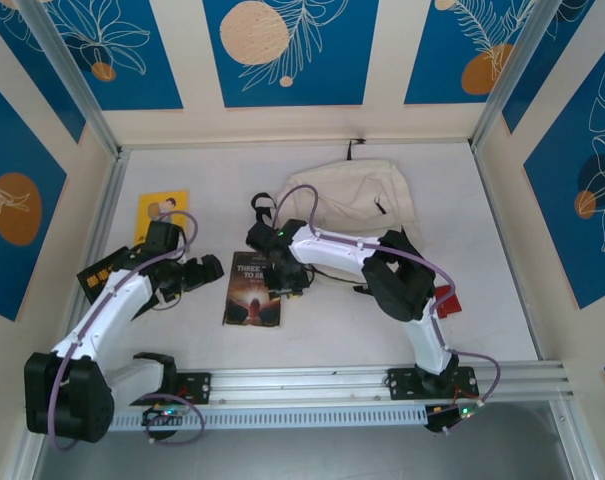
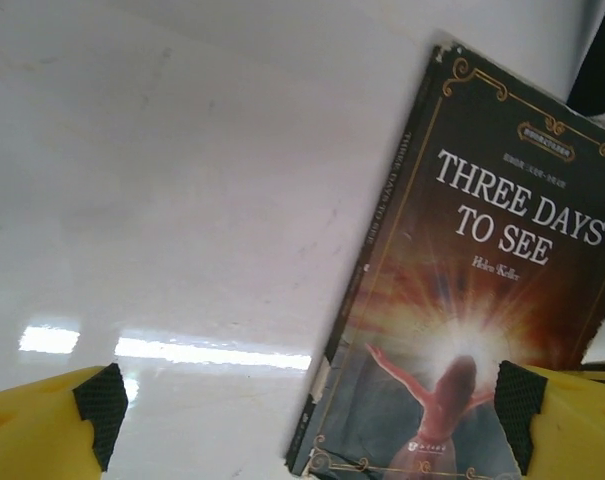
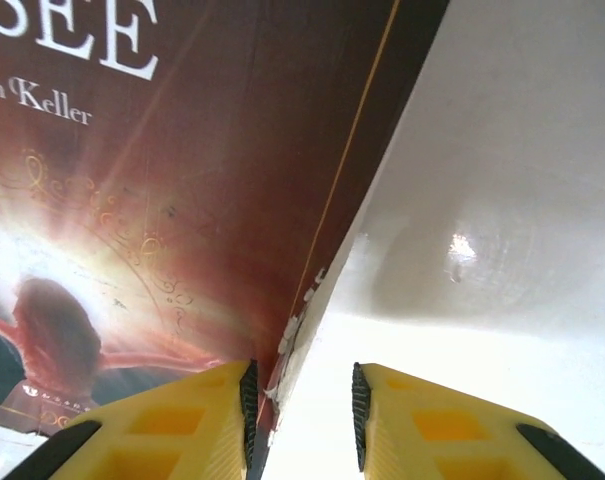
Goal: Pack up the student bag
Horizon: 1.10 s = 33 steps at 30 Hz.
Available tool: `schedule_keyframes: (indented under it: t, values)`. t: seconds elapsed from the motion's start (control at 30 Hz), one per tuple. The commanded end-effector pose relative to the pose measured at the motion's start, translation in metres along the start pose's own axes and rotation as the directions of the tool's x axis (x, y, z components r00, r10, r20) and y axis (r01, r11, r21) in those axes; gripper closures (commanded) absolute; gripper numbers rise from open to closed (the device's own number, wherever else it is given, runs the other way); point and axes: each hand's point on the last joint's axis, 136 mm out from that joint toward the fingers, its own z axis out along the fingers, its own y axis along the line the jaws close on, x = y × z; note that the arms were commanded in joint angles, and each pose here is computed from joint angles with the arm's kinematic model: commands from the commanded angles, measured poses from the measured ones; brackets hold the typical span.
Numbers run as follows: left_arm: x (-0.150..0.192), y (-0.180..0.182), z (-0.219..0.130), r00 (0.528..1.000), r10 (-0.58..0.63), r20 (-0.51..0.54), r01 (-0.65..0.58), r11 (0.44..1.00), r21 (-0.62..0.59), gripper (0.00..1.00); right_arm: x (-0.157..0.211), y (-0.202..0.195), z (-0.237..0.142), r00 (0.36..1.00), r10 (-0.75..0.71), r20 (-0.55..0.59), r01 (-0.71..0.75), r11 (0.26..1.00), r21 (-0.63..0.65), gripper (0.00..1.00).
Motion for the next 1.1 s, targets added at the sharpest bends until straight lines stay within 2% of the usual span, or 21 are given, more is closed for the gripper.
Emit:
schedule_keyframes:
  t: [0.0,0.13,0.33,0.6,0.97,1.07]
  values:
    - [0.000,-0.015,0.003,0.999,0.014,-0.037,-0.011,0.996,0.089,0.06,-0.013,0.000,-0.019,0.997,0.056,0.060,-0.056,0.998,-0.004,0.66]
    - [0.004,-0.019,0.011,0.997,0.017,-0.074,-0.009,0.994,0.108,0.08,-0.015,-0.007,-0.010,0.992,0.109,0.057,-0.111,0.993,0.032,0.66]
    - [0.007,-0.022,0.021,0.994,0.014,-0.106,-0.001,0.992,0.123,0.11,-0.014,-0.006,0.004,0.993,0.110,0.032,-0.111,0.993,0.029,0.68]
    - [0.018,-0.019,0.039,0.986,0.039,-0.163,-0.025,0.996,0.087,0.18,-0.010,-0.012,0.024,0.994,0.105,-0.007,-0.104,0.993,0.049,0.88]
    - [0.035,-0.033,0.064,0.962,0.098,-0.254,-0.071,0.991,0.113,0.21,-0.003,-0.026,0.042,0.992,0.119,-0.048,-0.116,0.992,0.054,0.89]
    - [0.038,-0.034,0.069,0.958,0.108,-0.267,-0.083,0.991,0.102,0.27,-0.003,-0.025,0.043,0.992,0.117,-0.051,-0.114,0.992,0.046,0.89]
